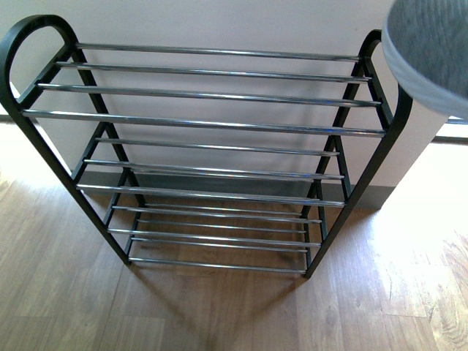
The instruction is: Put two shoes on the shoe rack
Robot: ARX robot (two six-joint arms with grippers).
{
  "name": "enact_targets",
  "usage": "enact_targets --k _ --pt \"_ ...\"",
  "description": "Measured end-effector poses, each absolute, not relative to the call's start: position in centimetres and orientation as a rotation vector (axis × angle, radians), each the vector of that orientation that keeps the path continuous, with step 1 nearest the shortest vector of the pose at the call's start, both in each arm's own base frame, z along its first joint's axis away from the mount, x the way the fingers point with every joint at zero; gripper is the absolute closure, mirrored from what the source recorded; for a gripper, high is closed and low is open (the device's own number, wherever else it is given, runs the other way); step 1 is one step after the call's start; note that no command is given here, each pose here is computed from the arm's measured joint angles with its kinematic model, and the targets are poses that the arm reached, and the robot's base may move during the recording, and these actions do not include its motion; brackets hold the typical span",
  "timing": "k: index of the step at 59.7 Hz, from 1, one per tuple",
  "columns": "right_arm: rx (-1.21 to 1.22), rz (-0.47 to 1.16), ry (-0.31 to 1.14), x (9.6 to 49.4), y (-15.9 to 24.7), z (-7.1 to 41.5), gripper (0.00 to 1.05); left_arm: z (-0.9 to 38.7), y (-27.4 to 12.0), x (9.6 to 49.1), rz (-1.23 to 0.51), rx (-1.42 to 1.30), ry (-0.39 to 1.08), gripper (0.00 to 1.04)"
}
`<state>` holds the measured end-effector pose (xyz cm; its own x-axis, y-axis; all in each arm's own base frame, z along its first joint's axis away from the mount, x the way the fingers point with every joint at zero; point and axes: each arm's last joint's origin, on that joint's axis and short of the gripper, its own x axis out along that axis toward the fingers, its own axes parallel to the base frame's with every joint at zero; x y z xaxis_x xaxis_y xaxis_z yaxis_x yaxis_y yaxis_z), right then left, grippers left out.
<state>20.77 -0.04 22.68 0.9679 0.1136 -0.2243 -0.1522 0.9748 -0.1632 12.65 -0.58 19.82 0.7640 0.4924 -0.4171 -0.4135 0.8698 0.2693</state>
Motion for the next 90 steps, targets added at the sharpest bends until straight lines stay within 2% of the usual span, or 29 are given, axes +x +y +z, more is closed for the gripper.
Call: enact_targets --k 15,23,34,41,62,90 --pt "0.021 0.11 0.189 26.2 4.7 28.3 1.04 19.8 -0.6 12.7 0.49 0.164 0.499 1.04" --pt "0.095 0.12 0.24 28.4 7.8 27.8 1.04 19.8 -0.6 12.7 0.49 0.164 0.499 1.04" --pt "0.221 0.081 0.435 31.2 10.2 24.9 1.04 19.8 -0.6 12.7 0.49 0.164 0.499 1.04" --pt "0.29 0.063 0.481 31.9 11.0 23.9 1.04 19.8 -0.6 12.7 0.49 0.164 0.499 1.04" --pt "0.412 -0.066 0.5 35.8 12.1 21.6 1.04 19.8 -0.6 12.7 0.49 0.164 0.499 1.04" --pt "0.504 -0.145 0.586 36.9 12.7 18.3 1.04 19.8 -0.6 12.7 0.49 0.164 0.499 1.04"
